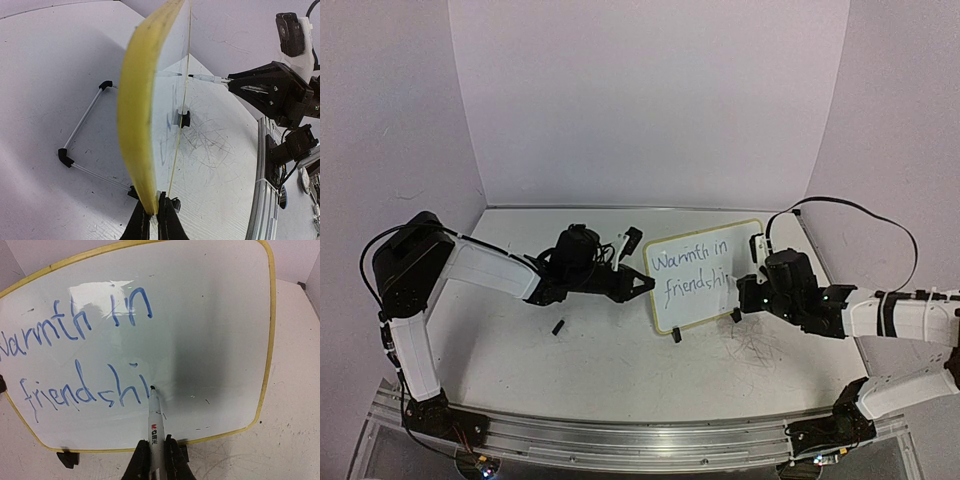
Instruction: Write a sentence on the whiteboard
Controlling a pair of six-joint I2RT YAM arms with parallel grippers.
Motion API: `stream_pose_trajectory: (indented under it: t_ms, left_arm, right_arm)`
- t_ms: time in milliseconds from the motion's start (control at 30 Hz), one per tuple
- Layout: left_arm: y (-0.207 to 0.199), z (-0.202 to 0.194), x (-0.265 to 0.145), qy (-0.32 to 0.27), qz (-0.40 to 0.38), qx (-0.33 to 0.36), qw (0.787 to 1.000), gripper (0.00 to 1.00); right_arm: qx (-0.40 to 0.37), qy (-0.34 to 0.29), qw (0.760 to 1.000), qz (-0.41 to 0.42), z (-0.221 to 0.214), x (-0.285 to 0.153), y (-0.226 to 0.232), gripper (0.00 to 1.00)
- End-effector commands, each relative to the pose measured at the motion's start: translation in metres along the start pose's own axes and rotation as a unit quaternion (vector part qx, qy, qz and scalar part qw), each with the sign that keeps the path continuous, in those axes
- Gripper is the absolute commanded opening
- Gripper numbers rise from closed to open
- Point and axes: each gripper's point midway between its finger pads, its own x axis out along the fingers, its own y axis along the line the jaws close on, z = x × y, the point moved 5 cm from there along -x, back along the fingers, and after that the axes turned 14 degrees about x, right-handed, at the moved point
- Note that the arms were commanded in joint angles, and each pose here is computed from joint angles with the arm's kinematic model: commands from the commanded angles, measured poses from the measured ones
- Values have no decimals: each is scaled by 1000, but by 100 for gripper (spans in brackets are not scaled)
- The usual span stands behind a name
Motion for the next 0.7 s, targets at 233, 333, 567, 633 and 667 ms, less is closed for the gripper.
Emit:
stream_pose_trajectory:
  t_ms: [233,333,567,633,667]
  left_arm:
    - [3,-41,5,84,11,-5,996,0]
    - [3,-42,5,85,10,-5,996,0]
    - [3,-43,4,86,10,-4,996,0]
    - [3,-43,4,85,11,-3,996,0]
    - [3,-42,4,85,11,-2,996,0]
  right_arm:
    - [1,-31,999,-4,23,9,8,0]
    - [4,-21,1000,-10,17,11,5,0]
    - [12,16,1000,-23,-2,10,-5,0]
    - [13,32,999,-22,-9,10,-6,0]
    - [13,41,999,-25,-12,12,-7,0]
